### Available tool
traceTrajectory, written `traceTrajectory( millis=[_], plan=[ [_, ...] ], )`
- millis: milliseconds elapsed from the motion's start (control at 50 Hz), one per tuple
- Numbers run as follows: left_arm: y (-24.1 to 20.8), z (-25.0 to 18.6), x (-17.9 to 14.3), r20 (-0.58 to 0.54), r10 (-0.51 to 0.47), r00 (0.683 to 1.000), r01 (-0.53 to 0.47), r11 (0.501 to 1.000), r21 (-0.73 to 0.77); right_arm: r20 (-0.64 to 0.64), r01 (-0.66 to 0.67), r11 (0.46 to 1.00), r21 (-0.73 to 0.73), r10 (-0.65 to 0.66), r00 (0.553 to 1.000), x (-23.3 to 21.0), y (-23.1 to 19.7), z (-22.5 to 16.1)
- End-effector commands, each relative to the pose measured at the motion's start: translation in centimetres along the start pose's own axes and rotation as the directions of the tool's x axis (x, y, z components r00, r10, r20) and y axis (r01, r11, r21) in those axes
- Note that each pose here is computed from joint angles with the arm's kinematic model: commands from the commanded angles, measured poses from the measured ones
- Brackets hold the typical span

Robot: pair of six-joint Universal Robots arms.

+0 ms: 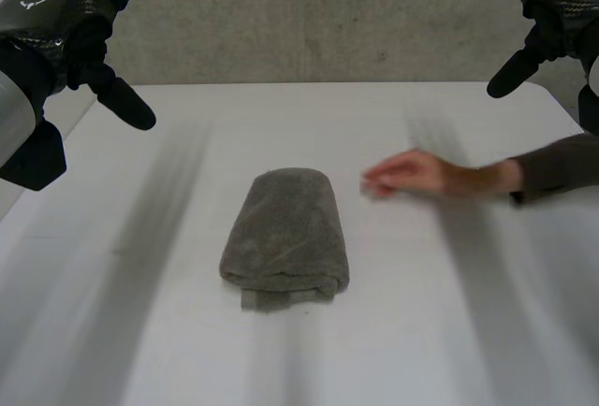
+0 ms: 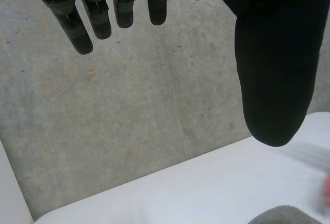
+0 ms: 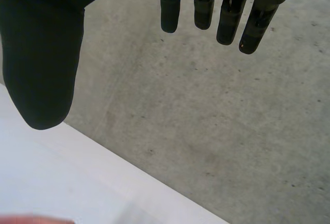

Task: Fold the towel.

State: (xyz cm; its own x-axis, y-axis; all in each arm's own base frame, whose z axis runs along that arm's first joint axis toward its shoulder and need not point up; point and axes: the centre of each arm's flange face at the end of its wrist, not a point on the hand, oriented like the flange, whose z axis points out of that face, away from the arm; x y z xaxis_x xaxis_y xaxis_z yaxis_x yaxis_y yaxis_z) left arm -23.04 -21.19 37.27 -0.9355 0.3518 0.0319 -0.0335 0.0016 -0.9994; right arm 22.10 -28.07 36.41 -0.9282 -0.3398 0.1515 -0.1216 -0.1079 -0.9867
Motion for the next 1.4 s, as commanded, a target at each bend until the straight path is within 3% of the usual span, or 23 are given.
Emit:
traceTrajectory(
  millis=[20, 420, 660, 1400],
  plan=[
    [0.1, -0.1, 0.0, 0.000, 0.013, 1.000, -0.013, 1.000, -0.001, 0.045, 0.001, 1.000, 0.003, -0.002, 0.999, -0.4, -0.1, -0.3],
    [-0.7, -0.5, 0.0, -0.002, 0.013, 1.000, -0.013, 0.998, 0.062, 0.054, -0.003, 1.000, 0.007, 0.003, 0.999, -0.8, -0.7, -1.5],
    [-0.7, -0.8, -0.1, 0.014, 0.132, 0.991, -0.132, 0.990, 0.054, 0.054, -0.040, 0.998, -0.047, 0.042, 0.998, -0.8, -0.1, -1.7],
    [-0.2, -0.7, -0.1, 0.011, 0.134, 0.991, -0.135, 0.990, 0.041, 0.061, -0.037, 0.998, -0.044, 0.039, 0.997, -1.0, -0.2, -2.0]
  ],
)
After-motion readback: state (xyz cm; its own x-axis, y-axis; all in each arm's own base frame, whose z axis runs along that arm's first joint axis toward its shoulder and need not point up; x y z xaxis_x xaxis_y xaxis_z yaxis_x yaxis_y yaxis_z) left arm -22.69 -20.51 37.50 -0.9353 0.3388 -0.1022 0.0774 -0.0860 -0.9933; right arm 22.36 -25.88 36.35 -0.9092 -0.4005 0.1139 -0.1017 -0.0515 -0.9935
